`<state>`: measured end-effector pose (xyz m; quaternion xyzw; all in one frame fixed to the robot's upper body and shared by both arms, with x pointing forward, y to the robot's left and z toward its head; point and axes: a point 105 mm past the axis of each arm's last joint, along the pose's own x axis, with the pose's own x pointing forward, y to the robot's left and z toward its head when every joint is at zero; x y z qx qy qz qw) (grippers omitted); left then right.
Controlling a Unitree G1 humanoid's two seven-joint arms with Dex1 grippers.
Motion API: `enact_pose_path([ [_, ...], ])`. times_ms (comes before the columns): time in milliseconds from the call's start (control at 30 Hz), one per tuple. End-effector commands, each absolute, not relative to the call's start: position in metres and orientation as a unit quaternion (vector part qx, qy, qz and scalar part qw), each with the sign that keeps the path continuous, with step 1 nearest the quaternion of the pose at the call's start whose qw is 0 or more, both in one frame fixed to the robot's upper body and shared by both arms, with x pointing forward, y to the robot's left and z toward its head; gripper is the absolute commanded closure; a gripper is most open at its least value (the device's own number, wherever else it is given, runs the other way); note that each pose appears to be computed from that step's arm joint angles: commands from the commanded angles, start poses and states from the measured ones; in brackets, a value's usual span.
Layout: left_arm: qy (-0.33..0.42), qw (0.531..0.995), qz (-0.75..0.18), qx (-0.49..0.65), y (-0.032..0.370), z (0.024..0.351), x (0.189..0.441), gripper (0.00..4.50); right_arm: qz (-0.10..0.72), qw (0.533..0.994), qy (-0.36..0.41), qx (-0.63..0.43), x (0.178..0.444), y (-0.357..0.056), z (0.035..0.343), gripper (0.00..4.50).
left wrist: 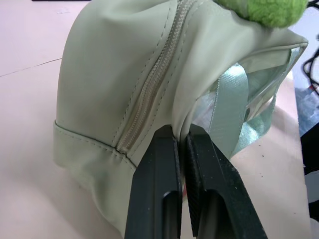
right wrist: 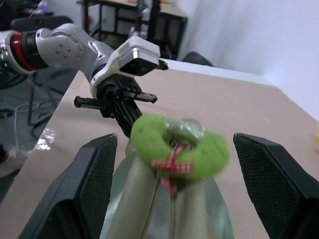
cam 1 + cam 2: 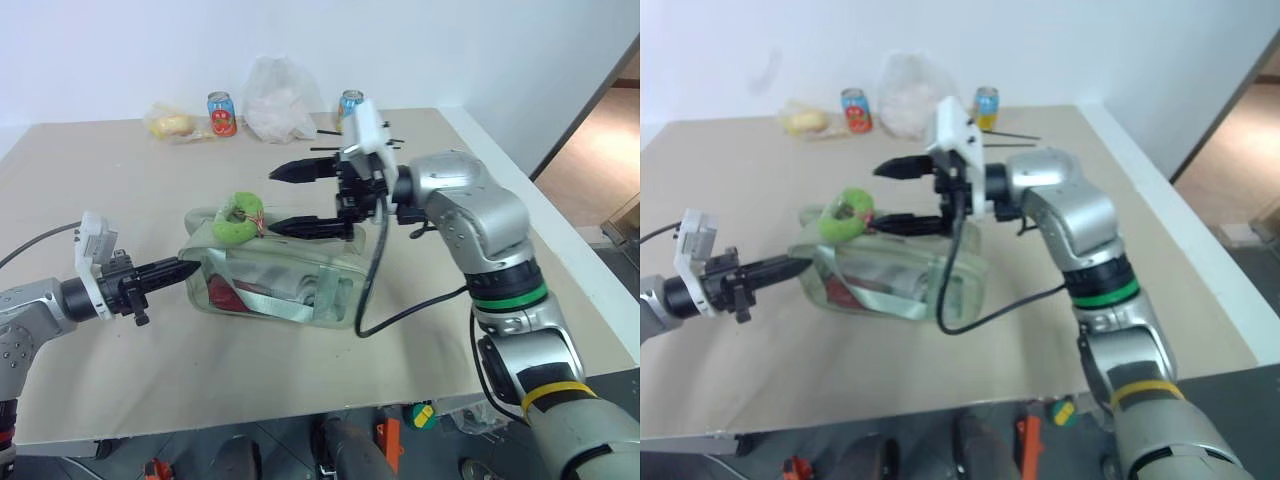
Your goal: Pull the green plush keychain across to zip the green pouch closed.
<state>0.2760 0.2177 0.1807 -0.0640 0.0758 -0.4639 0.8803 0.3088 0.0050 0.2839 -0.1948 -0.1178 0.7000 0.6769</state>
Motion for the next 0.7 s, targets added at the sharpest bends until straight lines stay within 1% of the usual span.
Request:
enact_pose_path([
  [33,0.084,0.873,-0.476,-0.064,0.21,0.175,0.271,4.5,0.711,0.652,-0.137,-0.226,0.303,0.018,0.286,0.66],
  [267,0.084,0.876,-0.47,-0.072,0.212,0.171,0.268,4.5,0.737,0.619,-0.119,-0.245,0.295,0.029,0.268,0.66],
  [467,0.082,0.877,-0.468,-0.076,0.211,0.17,0.268,4.5,0.738,0.618,-0.114,-0.248,0.297,0.034,0.264,0.66],
  [567,0.082,0.877,-0.466,-0.077,0.211,0.169,0.268,4.5,0.738,0.619,-0.111,-0.245,0.299,0.037,0.262,1.46],
  [700,0.078,0.878,-0.465,-0.08,0.211,0.17,0.269,4.5,0.739,0.619,-0.105,-0.244,0.301,0.037,0.257,2.85],
])
